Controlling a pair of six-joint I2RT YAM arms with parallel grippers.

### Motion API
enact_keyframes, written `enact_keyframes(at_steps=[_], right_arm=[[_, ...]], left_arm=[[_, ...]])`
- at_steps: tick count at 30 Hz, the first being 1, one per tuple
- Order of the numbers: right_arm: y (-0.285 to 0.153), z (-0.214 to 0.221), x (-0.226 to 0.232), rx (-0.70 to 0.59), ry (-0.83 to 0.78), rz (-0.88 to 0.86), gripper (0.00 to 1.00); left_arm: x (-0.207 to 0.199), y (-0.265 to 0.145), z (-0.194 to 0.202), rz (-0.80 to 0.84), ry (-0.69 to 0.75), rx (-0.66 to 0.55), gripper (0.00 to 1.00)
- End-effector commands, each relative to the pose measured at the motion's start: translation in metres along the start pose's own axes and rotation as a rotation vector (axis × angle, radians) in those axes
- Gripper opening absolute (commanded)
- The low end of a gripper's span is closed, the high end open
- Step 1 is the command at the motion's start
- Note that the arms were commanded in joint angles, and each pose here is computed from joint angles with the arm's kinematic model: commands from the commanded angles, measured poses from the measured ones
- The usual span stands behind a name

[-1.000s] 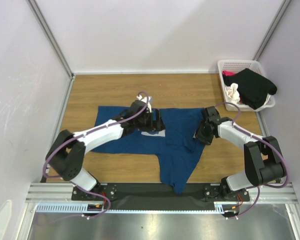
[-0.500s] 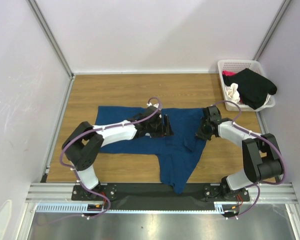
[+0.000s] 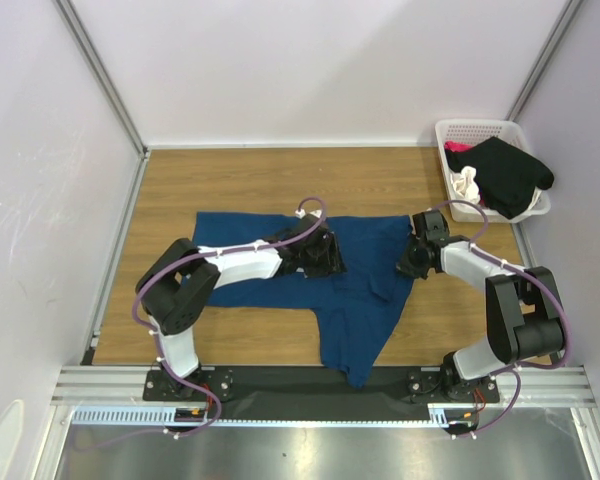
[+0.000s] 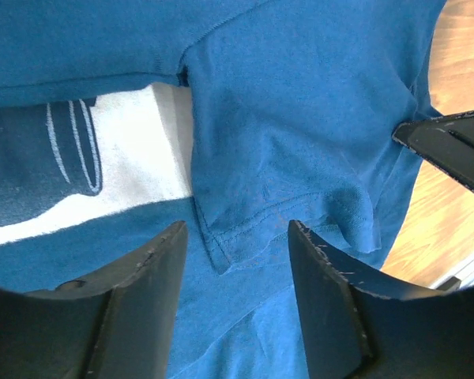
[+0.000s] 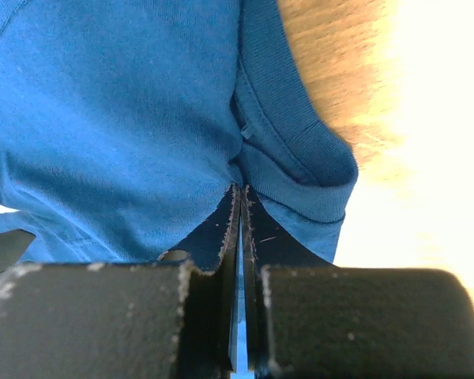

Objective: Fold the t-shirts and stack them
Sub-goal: Fold the tshirt

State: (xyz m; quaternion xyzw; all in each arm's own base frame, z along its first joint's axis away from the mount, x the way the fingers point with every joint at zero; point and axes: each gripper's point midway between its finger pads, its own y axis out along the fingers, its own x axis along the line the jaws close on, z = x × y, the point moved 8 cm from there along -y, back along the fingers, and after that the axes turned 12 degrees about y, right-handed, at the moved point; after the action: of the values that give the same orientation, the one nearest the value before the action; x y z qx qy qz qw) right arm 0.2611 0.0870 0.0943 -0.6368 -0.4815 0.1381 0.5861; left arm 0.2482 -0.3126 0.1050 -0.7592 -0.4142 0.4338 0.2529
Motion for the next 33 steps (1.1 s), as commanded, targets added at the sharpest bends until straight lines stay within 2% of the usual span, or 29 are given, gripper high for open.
enact_keyframes(at_steps=[1,7,16,20,25,28,31,32,33], right_arm=[[-0.004,-0.006,0.002,-0.033,-0.019,-0.036,0.00],[-0.004,-0.004,0.001,-0.020,-0.030,-0.047,0.00],[-0.006,-0.005,0.003,-0.020,-0.041,-0.066,0.00],[-0.006,-0.005,0.003,-0.020,-0.044,-0.066,0.00],[-0.006,-0.005,0.002,-0.023,-0.042,-0.064,0.00],[-0.007,-0.004,0.002,-0.023,-0.043,-0.062,0.00],[-0.007,-0.004,0.001,-0.023,-0.042,-0.060,0.00],[-0.007,-0.004,0.001,-0.023,-0.042,-0.060,0.00],[-0.007,-0.004,0.001,-0.023,-0.042,-0.060,0.00]], left_arm=[[-0.014,0.001,-0.008,-0.001,0.003,-0.041,0.59],[-0.015,0.007,-0.003,-0.005,-0.007,-0.020,0.46],[-0.011,0.010,0.006,-0.050,-0.004,0.006,0.45],[-0.013,0.013,0.006,-0.052,0.014,0.018,0.35],[-0.013,0.016,0.008,-0.072,0.024,0.037,0.30],[-0.010,0.014,0.007,-0.113,0.024,0.019,0.23],[-0.007,0.010,0.006,-0.139,0.026,0.010,0.10],[-0.006,0.008,0.007,-0.148,0.026,0.012,0.01],[-0.006,0.007,0.006,-0.152,0.026,0.011,0.00]])
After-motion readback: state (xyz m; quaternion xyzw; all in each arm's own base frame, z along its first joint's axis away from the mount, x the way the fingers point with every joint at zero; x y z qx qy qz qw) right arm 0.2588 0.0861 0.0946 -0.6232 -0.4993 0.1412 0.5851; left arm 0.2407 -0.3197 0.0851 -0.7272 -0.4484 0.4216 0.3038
